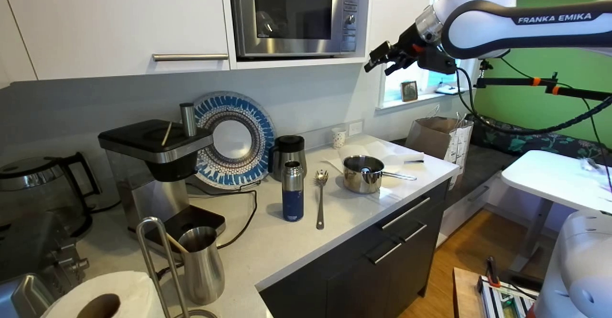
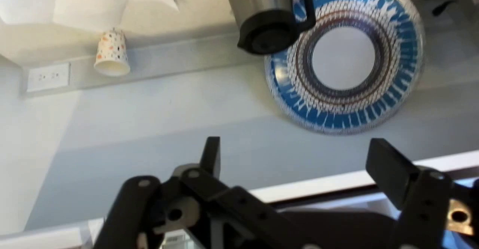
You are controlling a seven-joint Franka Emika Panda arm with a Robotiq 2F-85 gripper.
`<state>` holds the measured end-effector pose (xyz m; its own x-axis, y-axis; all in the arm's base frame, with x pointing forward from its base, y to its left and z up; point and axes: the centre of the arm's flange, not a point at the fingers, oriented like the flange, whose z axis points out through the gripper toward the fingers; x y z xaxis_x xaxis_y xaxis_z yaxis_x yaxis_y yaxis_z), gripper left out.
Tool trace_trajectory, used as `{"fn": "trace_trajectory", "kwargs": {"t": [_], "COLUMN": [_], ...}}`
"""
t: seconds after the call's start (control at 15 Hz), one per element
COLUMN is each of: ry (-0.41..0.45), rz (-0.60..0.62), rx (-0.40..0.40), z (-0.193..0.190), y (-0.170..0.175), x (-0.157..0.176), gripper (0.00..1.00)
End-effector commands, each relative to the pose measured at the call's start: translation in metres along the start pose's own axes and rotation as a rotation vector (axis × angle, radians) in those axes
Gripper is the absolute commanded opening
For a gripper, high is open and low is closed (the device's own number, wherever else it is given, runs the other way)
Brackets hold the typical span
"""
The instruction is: Open the microwave door by pressing the bottom right button of the microwave
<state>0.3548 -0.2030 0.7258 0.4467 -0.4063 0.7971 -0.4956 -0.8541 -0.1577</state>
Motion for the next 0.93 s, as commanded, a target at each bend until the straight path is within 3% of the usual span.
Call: {"fn": "trace_trajectory", "kwargs": {"t": [0.0,0.13,0.4,0.53,0.8,0.87], "ry": [0.064,0.117,0.123,0.191,0.362,0.391], "rz": [0.002,0.001,-0.002,0.033,-0.037,-0.047], "rx": [-0.006,-0.019,-0.023,-0.036,-0.049,-0.058], "z": [0.004,0.015,0.020,0.031,0.059,0.065], "y": [0.000,-0.001,-0.003,0.002,0.010,0.013], "x": [0.007,0.011,0.015,0.033,0.056,0.062], "gripper": [1.00,1.00,1.00,1.00,1.00,0.75]}}
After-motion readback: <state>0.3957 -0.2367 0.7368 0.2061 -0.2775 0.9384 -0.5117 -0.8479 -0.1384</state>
